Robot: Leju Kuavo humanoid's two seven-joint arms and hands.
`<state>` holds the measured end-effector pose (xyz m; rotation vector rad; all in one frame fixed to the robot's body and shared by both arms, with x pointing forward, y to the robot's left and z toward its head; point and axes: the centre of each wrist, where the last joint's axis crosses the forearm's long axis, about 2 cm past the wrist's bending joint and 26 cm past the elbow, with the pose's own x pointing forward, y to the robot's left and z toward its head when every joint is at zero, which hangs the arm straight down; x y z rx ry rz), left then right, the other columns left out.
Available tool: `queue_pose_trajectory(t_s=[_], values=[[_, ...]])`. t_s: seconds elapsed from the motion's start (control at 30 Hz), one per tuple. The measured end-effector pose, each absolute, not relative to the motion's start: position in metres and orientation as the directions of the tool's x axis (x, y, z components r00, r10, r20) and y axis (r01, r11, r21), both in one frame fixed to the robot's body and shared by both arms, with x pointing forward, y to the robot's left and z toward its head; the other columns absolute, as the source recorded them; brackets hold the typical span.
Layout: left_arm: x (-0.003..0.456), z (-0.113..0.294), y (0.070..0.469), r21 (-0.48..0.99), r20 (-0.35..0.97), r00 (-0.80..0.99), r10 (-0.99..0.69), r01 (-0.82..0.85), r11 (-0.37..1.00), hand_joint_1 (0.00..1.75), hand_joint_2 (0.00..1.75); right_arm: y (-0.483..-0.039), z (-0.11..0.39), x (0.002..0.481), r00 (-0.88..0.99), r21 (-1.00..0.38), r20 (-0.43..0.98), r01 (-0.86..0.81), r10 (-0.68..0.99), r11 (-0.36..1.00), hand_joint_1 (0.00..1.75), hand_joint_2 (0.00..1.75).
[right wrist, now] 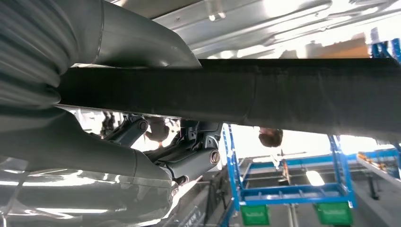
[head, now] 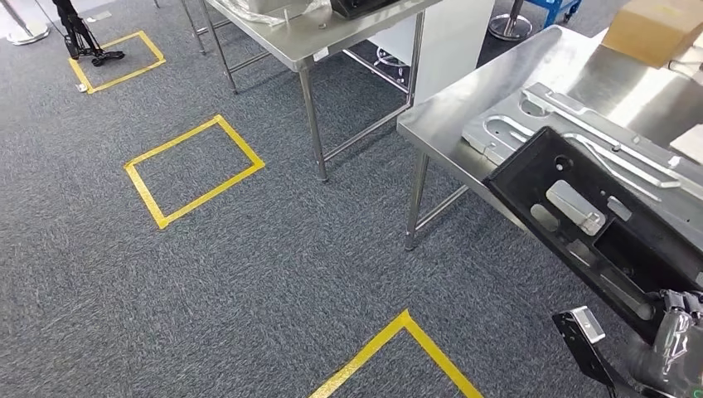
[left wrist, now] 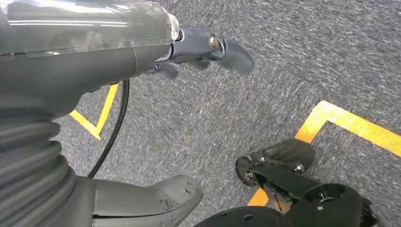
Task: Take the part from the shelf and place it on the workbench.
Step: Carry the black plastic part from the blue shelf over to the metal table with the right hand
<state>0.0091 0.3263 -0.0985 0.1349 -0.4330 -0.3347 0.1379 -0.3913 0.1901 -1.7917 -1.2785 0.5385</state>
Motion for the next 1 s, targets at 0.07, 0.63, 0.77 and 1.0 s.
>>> queue_pose_trajectory(t_s=[0.07,0.63,0.77,1.0], values=[[0.01,-0.0985,0.3259,0.198,0.39,0.854,-0.345,0.288,0.937,0.0,1.75,-0.3911,0.1902,0.1378,0.387,-0.827,0.127,0.55,0.913,-0.118,1.75,1.75],[0.0142,-0.099,0.3273,0.205,0.398,0.851,-0.343,0.282,0.937,0.0,1.75,-0.3904,0.1896,0.1377,0.421,-0.837,0.1,0.525,0.902,-0.152,1.75,1.75],[0.011,-0.1001,0.3239,0.177,0.402,0.859,-0.318,0.268,0.947,0.0,1.75,-0.3903,0.189,0.1376,0.425,-0.838,0.076,0.517,0.902,-0.173,1.75,1.75],[0.0109,-0.1006,0.3231,0.137,0.381,0.882,-0.278,0.244,0.96,0.0,1.75,-0.3902,0.1869,0.1371,0.431,-0.843,0.053,0.503,0.901,-0.192,1.75,1.75]])
